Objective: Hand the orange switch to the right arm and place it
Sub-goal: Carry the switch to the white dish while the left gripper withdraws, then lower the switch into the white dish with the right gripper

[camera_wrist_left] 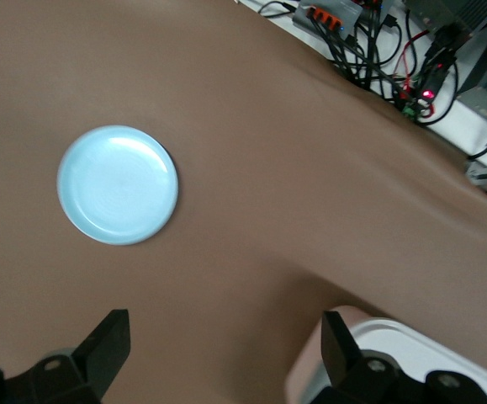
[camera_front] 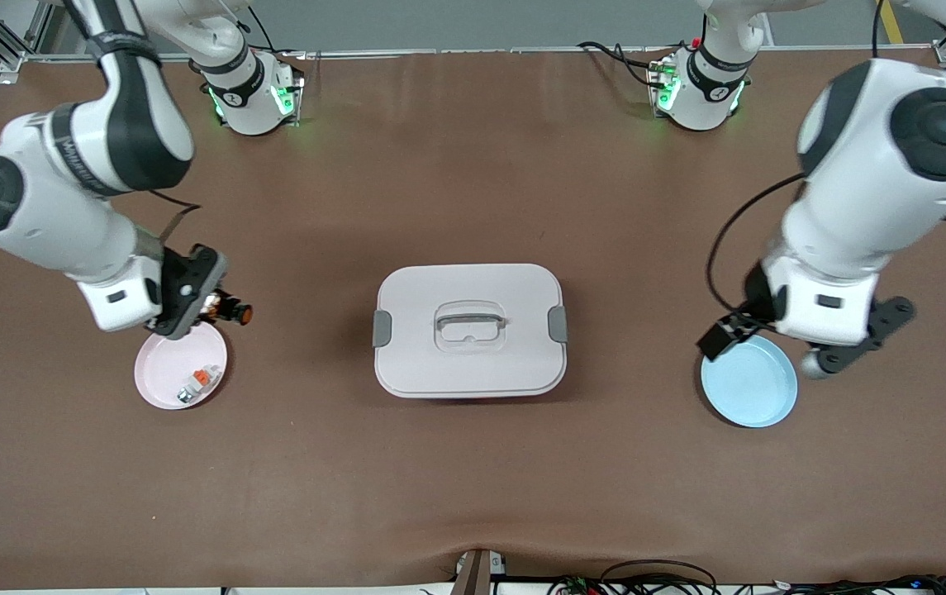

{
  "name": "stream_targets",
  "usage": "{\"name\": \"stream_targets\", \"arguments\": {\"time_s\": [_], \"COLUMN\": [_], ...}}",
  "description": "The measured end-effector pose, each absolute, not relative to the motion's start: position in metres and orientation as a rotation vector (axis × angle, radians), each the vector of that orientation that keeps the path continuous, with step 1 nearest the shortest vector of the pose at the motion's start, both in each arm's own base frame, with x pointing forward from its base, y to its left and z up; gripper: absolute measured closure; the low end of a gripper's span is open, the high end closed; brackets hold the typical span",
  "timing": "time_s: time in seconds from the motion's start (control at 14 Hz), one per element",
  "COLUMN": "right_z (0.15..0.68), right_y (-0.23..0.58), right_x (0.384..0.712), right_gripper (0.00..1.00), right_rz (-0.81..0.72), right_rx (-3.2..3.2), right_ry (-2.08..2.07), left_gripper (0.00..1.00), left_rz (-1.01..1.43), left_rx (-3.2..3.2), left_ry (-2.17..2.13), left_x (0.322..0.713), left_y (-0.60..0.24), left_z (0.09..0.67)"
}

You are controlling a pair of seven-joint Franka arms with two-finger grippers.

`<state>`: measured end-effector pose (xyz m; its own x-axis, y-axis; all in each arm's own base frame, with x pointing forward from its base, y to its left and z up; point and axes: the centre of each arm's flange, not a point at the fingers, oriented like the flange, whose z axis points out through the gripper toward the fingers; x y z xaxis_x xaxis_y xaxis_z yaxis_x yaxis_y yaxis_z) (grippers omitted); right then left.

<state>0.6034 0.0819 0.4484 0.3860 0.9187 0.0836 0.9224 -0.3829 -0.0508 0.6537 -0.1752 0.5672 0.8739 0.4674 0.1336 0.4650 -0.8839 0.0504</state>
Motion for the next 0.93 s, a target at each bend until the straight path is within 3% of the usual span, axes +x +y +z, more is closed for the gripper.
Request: {"name": "stream_targets", "arguments": {"time_s": [0.43,0.93], "right_z": [0.404,0.323], "right_y": [-0.027,-0.098], "right_x": [0.604,0.585], "right_gripper": [0.57,0.57], "right_rz": [-0.155,-0.195], "right_rx": [-2.414,-2.396], "right_ry": [-1.970,-2.100], "left_gripper": [0.00,0.00], "left_rz": [0.178,0.113], "left_rx": [3.183,3.228], "left_ry": [0.401,0.133], "left_x": [0.634,0.581], "left_y": [-0.076,-0.050], "left_z": [0.617,0.636]}}
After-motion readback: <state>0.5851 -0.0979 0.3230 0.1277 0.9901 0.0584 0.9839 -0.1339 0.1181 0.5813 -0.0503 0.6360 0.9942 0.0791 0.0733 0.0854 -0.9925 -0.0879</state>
